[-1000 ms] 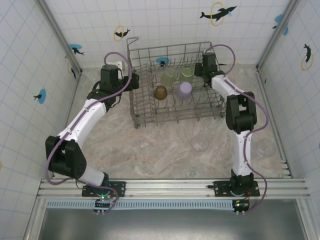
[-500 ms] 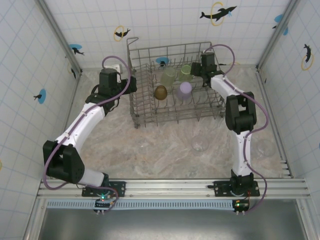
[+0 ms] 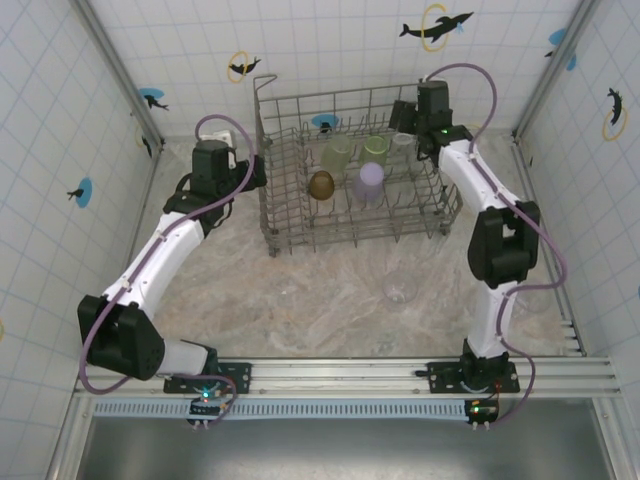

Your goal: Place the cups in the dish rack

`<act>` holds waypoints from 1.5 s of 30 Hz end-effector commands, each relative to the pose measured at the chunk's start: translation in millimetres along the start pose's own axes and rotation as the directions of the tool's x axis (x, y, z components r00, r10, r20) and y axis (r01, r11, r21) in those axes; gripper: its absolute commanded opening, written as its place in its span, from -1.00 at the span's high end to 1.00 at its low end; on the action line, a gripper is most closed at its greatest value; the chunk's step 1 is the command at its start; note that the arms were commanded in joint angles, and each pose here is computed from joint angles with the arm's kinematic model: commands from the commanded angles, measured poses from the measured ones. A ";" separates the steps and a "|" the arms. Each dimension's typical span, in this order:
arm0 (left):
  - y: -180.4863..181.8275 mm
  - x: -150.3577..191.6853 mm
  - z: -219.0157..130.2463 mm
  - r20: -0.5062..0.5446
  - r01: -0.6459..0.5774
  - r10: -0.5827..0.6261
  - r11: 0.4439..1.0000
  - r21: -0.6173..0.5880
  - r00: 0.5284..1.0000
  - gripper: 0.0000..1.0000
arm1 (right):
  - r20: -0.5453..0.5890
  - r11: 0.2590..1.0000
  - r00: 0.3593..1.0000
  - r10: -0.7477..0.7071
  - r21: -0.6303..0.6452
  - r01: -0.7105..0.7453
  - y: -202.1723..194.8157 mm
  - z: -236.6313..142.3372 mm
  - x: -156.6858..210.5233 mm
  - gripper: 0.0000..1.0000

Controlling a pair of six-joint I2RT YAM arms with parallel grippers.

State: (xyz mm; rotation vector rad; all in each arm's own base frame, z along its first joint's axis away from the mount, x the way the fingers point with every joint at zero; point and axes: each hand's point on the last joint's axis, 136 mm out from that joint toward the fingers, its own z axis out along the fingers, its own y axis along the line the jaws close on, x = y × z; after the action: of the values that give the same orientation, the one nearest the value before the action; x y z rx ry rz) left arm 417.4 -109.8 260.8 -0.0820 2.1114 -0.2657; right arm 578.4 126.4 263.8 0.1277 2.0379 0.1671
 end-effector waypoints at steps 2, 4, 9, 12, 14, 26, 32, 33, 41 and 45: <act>18.9 7.7 -5.7 -0.019 0.014 -0.015 0.997 -0.077 1.000 -0.95 | 0.005 0.999 1.000 0.024 -0.024 -0.023 4.2 -49.1 -2.0 -0.99; 25.0 11.0 -2.5 -0.035 0.010 -0.014 0.994 -0.106 0.999 -0.95 | -0.009 0.999 0.999 0.034 -0.040 -0.034 3.2 -64.3 9.6 -0.99; 43.1 7.6 -2.0 -0.049 0.025 -0.035 0.983 -0.182 0.998 -0.95 | -0.053 0.996 0.997 0.053 -0.074 -0.057 -0.9 -91.8 41.0 -0.99; 48.3 2.4 -1.9 -0.032 0.062 -0.069 0.981 -0.183 0.997 -0.95 | -0.070 0.994 0.996 0.049 -0.093 -0.055 0.7 -106.5 56.1 -0.99; 46.6 -5.2 -3.1 -0.025 0.076 -0.081 0.982 -0.174 0.996 -0.95 | -0.085 0.993 0.996 0.036 -0.107 -0.045 3.2 -113.4 64.8 -0.99; 90.6 -12.0 -1.5 -0.047 0.116 -0.134 0.953 -0.279 0.990 -0.95 | -0.131 0.985 0.991 0.031 -0.164 -0.052 4.4 -140.2 105.4 -0.99; 118.5 24.1 23.3 -0.148 0.182 -0.227 0.945 -0.271 0.962 -0.94 | -0.140 0.978 0.989 0.049 -0.195 -0.076 6.4 -149.3 113.8 -0.99; 120.5 30.7 27.7 -0.168 0.182 -0.233 0.944 -0.275 0.958 -0.93 | -0.138 0.978 0.989 0.052 -0.192 -0.079 5.0 -150.3 116.1 -0.99; 126.9 69.0 52.6 -0.266 0.168 -0.244 0.946 -0.279 0.932 -0.62 | -0.161 0.979 0.986 0.054 -0.188 -0.084 2.9 -155.1 124.6 -0.99; 129.7 86.8 62.9 -0.315 0.157 -0.247 0.946 -0.285 0.916 -0.42 | -0.160 0.978 0.985 0.058 -0.187 -0.088 1.3 -156.7 127.6 -0.99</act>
State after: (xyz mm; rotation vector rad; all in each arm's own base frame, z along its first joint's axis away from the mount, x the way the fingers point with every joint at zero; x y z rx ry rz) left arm 433.7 -4.7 144.8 -0.4436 2.4371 -0.1212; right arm 386.6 137.2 216.7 0.0686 2.1851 0.4125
